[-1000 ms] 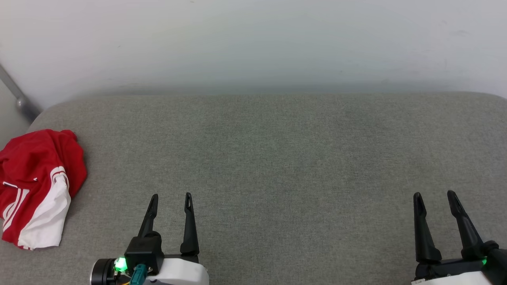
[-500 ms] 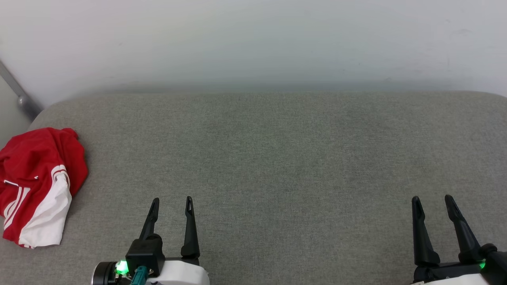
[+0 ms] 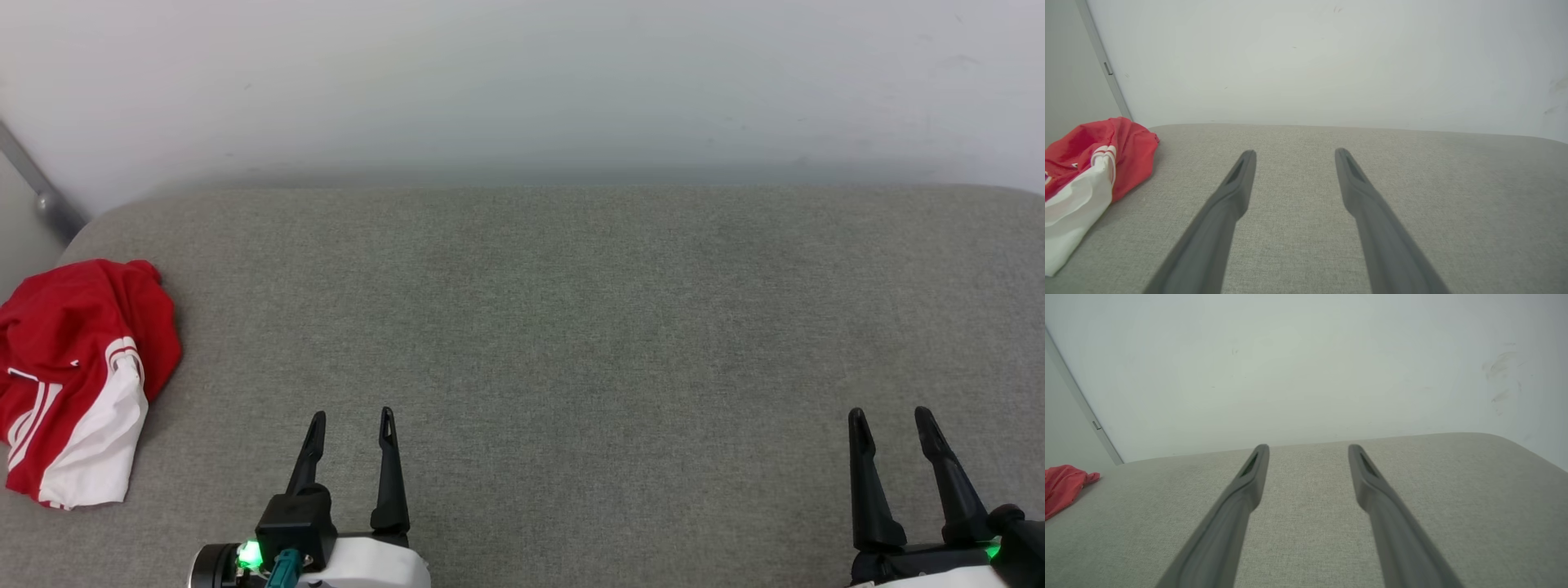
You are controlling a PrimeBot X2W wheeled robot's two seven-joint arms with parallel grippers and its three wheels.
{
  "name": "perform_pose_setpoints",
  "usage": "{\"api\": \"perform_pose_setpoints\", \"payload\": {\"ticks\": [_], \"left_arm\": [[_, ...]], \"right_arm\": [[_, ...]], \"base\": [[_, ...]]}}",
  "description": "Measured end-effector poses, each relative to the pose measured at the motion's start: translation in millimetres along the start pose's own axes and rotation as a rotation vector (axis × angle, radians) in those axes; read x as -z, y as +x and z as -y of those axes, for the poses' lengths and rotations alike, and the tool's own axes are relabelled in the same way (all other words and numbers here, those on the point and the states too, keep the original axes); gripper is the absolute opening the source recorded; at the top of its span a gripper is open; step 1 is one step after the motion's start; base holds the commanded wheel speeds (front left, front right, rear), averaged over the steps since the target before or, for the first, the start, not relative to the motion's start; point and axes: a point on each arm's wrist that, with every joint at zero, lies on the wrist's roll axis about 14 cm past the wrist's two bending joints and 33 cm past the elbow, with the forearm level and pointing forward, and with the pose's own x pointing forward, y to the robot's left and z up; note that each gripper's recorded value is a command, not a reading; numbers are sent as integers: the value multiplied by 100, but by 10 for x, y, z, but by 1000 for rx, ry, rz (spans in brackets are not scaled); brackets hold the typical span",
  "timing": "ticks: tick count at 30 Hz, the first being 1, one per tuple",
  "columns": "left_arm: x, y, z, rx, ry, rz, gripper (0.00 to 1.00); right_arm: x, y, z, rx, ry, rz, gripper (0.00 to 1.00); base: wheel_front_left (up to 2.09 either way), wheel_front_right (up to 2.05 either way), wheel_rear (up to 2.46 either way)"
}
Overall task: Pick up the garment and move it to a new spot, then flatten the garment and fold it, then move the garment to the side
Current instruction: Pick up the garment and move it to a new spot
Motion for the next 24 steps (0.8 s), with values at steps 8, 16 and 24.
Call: {"api": "perform_pose_setpoints", "payload": {"ticks": [8, 16, 24], "left_arm": [[-1, -22, -61, -21, -4, -1, 100], [-41, -56, -252, -82, 5, 9, 100], [-86, -177, -603, -200, 21, 17, 100]], "right_arm": [[8, 33, -51, -17, 2, -1, 100], [58, 151, -231, -78, 6, -10, 100], [158, 322, -521, -172, 12, -28, 100]], "base": [[0, 0, 0], [0, 0, 0], [0, 0, 0]]}}
